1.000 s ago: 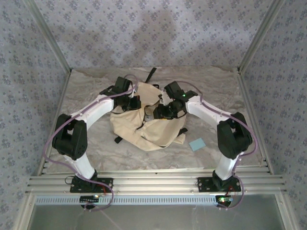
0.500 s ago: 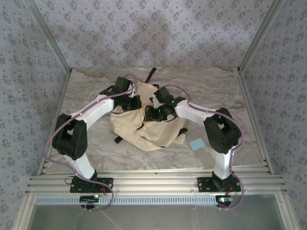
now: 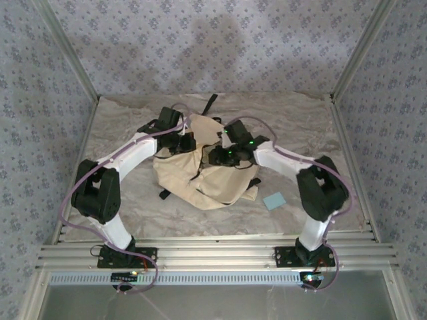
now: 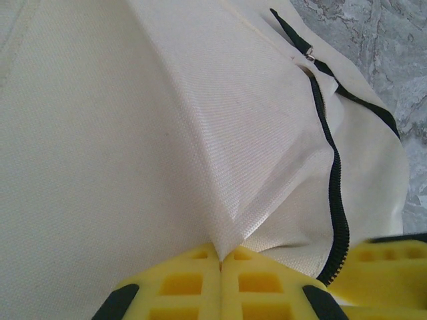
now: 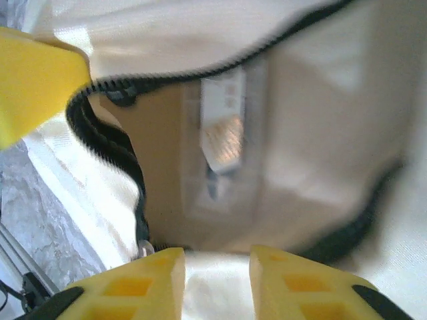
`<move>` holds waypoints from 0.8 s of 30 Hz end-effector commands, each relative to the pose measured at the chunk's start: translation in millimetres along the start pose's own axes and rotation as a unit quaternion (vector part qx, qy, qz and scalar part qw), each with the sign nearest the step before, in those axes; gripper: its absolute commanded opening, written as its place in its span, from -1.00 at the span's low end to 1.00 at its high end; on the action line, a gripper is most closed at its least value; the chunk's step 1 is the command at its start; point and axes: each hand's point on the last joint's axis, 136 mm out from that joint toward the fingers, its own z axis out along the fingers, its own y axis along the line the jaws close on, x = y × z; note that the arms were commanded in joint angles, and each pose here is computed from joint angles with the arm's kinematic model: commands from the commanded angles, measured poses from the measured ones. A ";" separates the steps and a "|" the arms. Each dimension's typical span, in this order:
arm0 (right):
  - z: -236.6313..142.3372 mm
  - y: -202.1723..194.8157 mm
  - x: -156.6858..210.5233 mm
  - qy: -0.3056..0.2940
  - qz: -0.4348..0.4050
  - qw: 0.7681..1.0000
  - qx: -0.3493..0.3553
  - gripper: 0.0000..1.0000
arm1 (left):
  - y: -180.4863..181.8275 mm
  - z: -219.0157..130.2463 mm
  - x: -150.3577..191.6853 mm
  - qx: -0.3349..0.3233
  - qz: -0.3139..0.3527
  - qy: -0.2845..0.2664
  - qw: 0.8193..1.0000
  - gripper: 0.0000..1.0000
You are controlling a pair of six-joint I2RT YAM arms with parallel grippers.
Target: Pack the student bag
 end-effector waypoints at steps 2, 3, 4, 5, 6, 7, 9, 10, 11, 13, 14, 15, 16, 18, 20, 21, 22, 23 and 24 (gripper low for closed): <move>-44.5 -51.3 45.8 0.037 0.028 0.994 0.099 -0.12 | -4.5 -16.5 -21.9 0.009 0.015 -0.038 0.999 -1.00; -55.1 -67.8 56.3 0.044 0.038 0.990 0.132 -0.04 | -4.5 -17.1 -23.3 0.010 0.015 -0.039 0.999 -1.00; -65.0 -86.3 66.4 0.050 0.049 0.983 0.168 0.03 | -5.1 -18.2 -25.0 0.011 0.016 -0.042 0.999 -1.00; -72.8 -100.8 74.0 0.055 0.057 0.977 0.196 0.09 | -6.2 -18.5 -26.0 0.013 0.016 -0.044 0.999 -1.00; -81.7 -118.6 82.5 0.061 0.075 0.970 0.223 0.16 | -7.1 -18.5 -26.4 0.015 0.016 -0.044 0.999 -1.00; -89.2 -132.3 89.4 0.063 0.089 0.965 0.240 0.22 | -8.3 -18.5 -26.7 0.017 0.017 -0.044 0.999 -1.00; -101.4 -154.2 99.8 0.062 0.112 0.953 0.274 0.32 | -9.4 -18.3 -26.2 0.020 0.018 -0.042 0.999 -1.00; -106.8 -163.7 103.5 0.059 0.121 0.948 0.290 0.36 | -9.3 -18.5 -25.9 0.020 0.017 -0.041 0.999 -1.00; -110.5 -171.1 108.3 0.059 0.129 0.943 0.302 0.39 | -9.1 -18.5 -25.5 0.020 0.019 -0.040 0.999 -1.00; -116.8 -185.6 120.4 0.062 0.149 0.931 0.327 0.46 | -9.2 -19.3 -24.4 0.019 0.020 -0.037 0.999 -1.00; -119.9 -192.0 126.2 0.063 0.160 0.925 0.339 0.49 | -8.8 -19.8 -24.3 0.018 0.020 -0.037 0.999 -1.00; -122.4 -198.7 135.0 0.068 0.175 0.918 0.348 0.50 | -8.7 -20.1 -23.9 0.017 0.021 -0.037 0.999 -1.00; -124.2 -204.8 141.3 0.071 0.186 0.913 0.355 0.52 | -8.7 -20.4 -23.7 0.017 0.021 -0.038 0.999 -1.00; -126.4 -214.5 149.3 0.070 0.206 0.906 0.364 0.55 | -8.8 -20.3 -24.3 0.018 0.020 -0.039 0.999 -1.00; -123.2 -219.5 153.2 0.068 0.220 0.905 0.357 0.57 | -9.4 -20.0 -25.0 0.019 0.019 -0.040 0.999 -1.00; -120.0 -220.2 153.5 0.067 0.225 0.907 0.349 0.58 | -9.6 -19.7 -25.2 0.020 0.018 -0.040 0.999 -1.00; -118.0 -220.9 153.9 0.067 0.227 0.908 0.347 0.60 | -10.3 -19.8 -25.7 0.021 0.018 -0.040 0.999 -1.00; -118.7 -222.5 153.2 0.065 0.227 0.906 0.352 0.60 | -10.5 -20.0 -25.4 0.021 0.017 -0.039 0.999 -1.00; -118.9 -223.9 155.2 0.069 0.232 0.902 0.356 0.62 | -10.5 -20.0 -25.2 0.021 0.017 -0.038 0.999 -1.00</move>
